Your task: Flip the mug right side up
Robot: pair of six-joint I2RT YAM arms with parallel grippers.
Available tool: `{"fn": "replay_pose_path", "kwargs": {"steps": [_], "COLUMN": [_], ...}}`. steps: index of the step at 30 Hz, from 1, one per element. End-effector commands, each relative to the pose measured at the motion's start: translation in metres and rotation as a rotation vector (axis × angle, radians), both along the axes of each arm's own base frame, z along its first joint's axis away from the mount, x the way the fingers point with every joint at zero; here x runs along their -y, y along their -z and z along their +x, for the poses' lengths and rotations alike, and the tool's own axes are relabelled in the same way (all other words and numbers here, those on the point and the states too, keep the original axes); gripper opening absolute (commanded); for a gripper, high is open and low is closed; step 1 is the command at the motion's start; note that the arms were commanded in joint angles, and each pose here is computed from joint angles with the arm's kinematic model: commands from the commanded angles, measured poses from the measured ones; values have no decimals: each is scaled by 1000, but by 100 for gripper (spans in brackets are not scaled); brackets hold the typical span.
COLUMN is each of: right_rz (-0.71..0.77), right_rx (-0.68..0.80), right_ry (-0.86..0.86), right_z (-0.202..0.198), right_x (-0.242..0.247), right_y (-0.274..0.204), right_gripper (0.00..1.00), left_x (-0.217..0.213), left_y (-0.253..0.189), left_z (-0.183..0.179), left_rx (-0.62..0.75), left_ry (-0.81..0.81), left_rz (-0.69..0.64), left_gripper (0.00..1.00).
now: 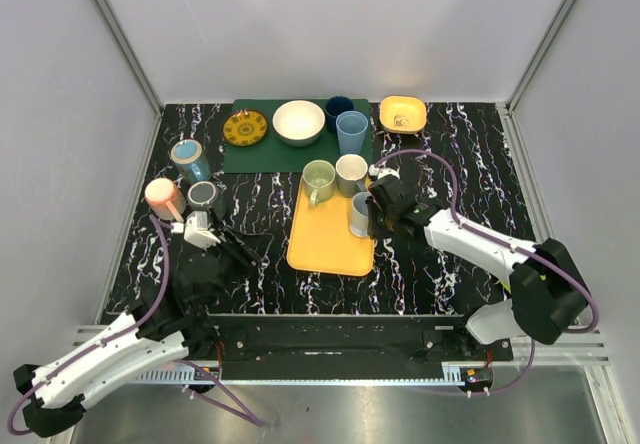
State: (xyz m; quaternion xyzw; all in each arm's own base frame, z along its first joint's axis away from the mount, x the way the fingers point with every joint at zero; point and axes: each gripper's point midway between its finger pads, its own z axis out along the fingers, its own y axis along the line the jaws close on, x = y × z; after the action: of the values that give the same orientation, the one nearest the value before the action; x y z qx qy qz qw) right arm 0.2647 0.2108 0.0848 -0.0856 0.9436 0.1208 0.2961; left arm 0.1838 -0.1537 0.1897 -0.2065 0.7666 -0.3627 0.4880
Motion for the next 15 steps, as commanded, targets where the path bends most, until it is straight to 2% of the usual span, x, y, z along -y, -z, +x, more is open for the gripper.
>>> {"fn": "replay_pose_path", "kwargs": {"steps": [1, 7, 13, 15], "right_rz": [32, -24, -77, -73], "right_rx": [143, 195, 194, 190], "right_ry": [26, 38, -19, -29], "right_z": [36, 52, 45, 37], "right_x": [-15, -18, -30, -33], "right_y": [-19, -9, 1, 2], "right_gripper": [0, 0, 0, 14], "left_x": [-12, -24, -27, -27], "left_y": [-24, -21, -18, -19], "left_z": [1, 0, 0, -1], "left_rx": [48, 46, 38, 38], "left_ry": [-39, -75, -82, -82], "left_rz": [-25, -8, 5, 4], "left_gripper": [60, 60, 61, 61]}}
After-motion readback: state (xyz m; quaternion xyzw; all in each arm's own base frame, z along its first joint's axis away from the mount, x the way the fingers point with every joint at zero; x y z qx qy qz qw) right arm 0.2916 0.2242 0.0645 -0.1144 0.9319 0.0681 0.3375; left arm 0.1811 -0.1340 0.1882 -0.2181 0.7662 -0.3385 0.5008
